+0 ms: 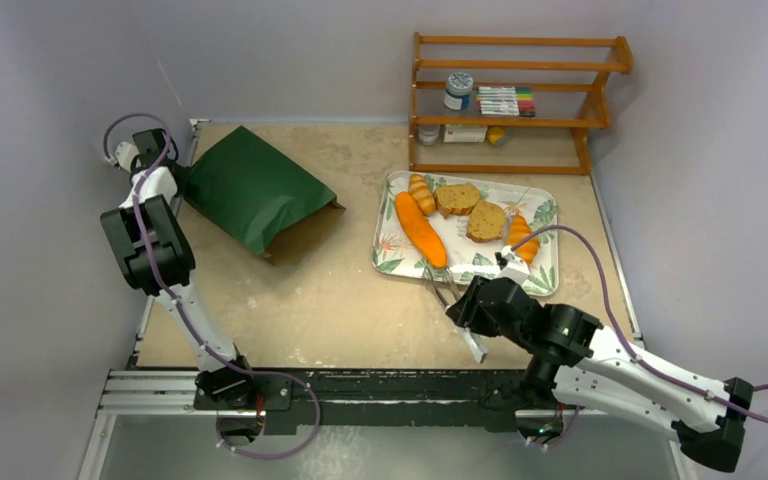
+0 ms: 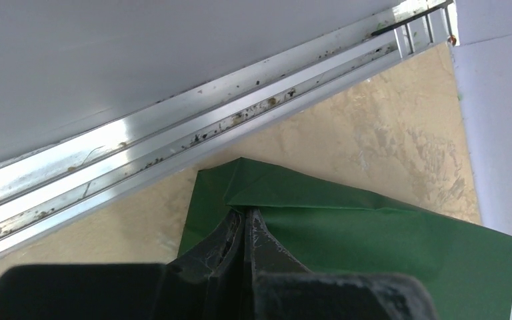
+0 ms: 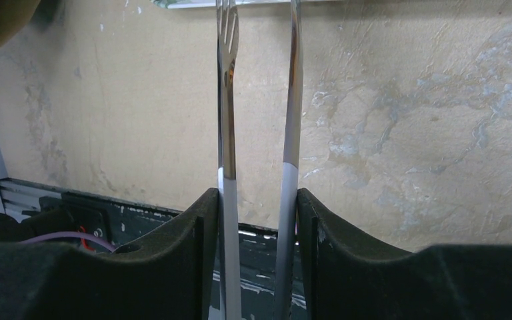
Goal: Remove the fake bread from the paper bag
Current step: Place the fake bread in the container, then adjust the paper bag at the center of the board.
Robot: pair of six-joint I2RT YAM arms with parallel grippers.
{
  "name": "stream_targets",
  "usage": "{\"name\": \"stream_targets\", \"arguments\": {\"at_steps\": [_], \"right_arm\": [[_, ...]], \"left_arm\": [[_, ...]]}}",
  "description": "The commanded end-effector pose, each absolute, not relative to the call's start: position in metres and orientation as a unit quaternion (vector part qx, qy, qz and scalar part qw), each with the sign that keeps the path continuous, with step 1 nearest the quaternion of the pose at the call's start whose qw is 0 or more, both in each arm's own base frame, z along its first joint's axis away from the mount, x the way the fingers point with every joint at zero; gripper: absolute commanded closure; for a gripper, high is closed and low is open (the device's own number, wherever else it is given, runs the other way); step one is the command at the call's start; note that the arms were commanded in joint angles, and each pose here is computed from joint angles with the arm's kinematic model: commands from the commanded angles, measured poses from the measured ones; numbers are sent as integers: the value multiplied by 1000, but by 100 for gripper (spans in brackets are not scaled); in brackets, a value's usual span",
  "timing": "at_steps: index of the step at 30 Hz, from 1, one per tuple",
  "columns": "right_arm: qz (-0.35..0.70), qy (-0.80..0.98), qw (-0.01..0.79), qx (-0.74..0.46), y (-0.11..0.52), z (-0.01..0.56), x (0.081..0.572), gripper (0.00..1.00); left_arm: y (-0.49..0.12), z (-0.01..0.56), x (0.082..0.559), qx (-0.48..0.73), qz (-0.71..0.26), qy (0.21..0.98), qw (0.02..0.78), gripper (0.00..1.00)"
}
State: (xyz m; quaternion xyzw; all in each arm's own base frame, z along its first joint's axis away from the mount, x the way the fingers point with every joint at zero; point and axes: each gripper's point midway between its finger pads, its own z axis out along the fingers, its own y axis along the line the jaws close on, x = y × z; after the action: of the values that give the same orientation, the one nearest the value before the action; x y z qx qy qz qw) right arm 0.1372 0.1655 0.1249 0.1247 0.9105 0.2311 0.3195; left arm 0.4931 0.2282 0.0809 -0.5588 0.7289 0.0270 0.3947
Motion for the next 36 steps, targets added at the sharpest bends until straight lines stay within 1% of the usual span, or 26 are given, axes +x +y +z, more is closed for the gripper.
{"name": "stream_targets", "arguments": {"at_steps": [1,10,15,22,31,36], "right_arm": [[246,903,328,126,167,130,138,55],[253,900,331,125,164,134,136,55],[256,902,327,118,164,140,132,55],[244,908,322,110,161,150,131,56],[259,899,342,89,166,188,135,60],[272,890,360,64,178,212,143,61]], "left_arm": [[239,68,503,-548,23,745,380,100],[246,55,518,-544,22,751,374,100],[247,57,516,-540,28,755,370,100],[247,66,515,-540,12,755,372,100],[251,70,498,-550,-1,748,372,100],[247,77,493,-562,-10,734,381,100]]}}
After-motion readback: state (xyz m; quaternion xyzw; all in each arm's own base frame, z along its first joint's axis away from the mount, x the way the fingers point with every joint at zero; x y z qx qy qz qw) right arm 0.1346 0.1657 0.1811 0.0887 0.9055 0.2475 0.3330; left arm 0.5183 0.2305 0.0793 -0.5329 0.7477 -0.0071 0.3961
